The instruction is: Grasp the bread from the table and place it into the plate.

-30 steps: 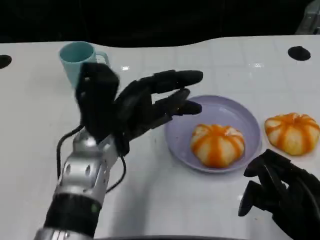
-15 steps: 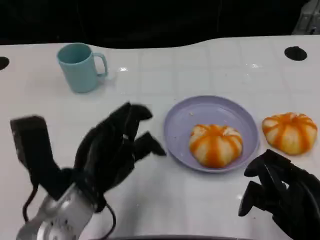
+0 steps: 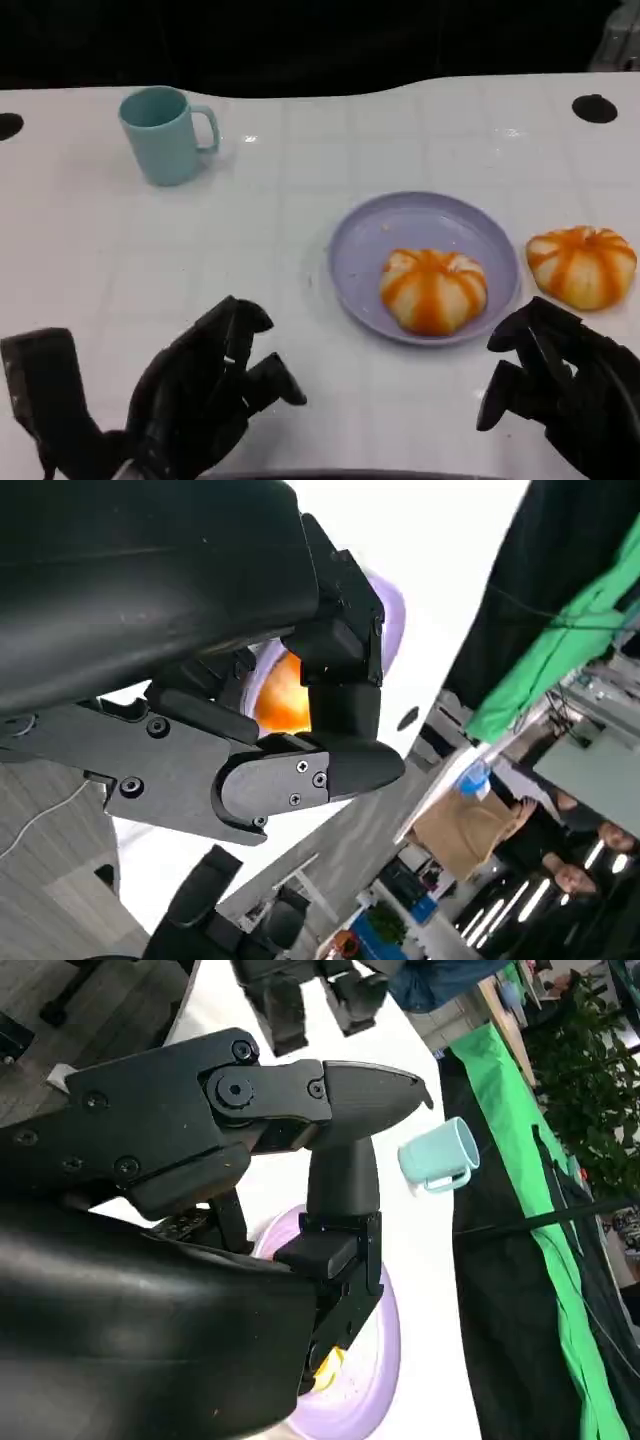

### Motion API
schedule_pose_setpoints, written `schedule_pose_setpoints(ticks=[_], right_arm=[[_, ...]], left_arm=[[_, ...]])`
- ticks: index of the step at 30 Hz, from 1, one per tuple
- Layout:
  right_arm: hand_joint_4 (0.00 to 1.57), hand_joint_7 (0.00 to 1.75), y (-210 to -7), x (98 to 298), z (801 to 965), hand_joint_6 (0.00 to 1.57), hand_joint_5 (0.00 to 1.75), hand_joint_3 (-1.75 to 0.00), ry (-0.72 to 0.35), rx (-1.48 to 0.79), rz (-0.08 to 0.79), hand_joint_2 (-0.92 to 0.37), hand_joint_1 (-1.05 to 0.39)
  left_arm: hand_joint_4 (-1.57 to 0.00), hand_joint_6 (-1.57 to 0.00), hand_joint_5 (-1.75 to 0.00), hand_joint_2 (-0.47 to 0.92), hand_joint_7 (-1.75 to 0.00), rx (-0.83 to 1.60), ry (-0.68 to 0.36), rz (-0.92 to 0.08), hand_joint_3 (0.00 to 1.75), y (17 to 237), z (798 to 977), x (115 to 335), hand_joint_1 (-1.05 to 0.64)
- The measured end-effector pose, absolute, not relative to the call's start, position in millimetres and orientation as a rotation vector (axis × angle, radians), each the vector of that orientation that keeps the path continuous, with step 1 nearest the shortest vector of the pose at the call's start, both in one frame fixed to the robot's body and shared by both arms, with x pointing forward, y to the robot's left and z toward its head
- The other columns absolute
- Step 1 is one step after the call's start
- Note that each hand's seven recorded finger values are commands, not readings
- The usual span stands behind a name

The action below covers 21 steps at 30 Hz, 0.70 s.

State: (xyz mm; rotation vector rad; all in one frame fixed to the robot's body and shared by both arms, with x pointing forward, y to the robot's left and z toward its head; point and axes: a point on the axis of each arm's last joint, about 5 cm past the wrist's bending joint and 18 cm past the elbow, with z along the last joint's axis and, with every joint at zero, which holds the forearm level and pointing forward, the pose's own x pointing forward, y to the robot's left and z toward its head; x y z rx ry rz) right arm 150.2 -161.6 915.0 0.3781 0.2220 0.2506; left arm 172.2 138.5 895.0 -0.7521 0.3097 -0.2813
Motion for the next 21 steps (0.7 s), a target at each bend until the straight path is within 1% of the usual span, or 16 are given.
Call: schedule_pose_setpoints(ticks=[4, 9, 21], right_arm=[[0.63, 1.63, -161.5, 150.0, 915.1, 0.49, 1.75, -0.39, 0.230, 0.378, 0.247, -0.92, -0.44], [0.63, 1.63, -161.7, 149.9, 915.3, 0.49, 1.75, -0.38, 0.229, 0.378, 0.247, -0.92, -0.44], [0.64, 1.62, -164.7, 150.3, 913.5, 0.50, 1.75, -0.37, 0.216, 0.378, 0.257, -0.92, -0.45]], left_arm=[[-0.84, -0.64, -1.75, 0.92, -1.75, -0.745, 0.295, -0.272, 0.47, 140.7, 896.1, 171.4, -0.55], [-0.84, -0.64, -1.75, 0.92, -1.75, -0.756, 0.309, -0.268, 0.44, 141.4, 894.5, 166.6, -0.55], [-0.85, -0.65, -1.75, 0.92, -1.75, -0.732, 0.291, -0.264, 0.48, 141.9, 894.0, 168.2, -0.55]])
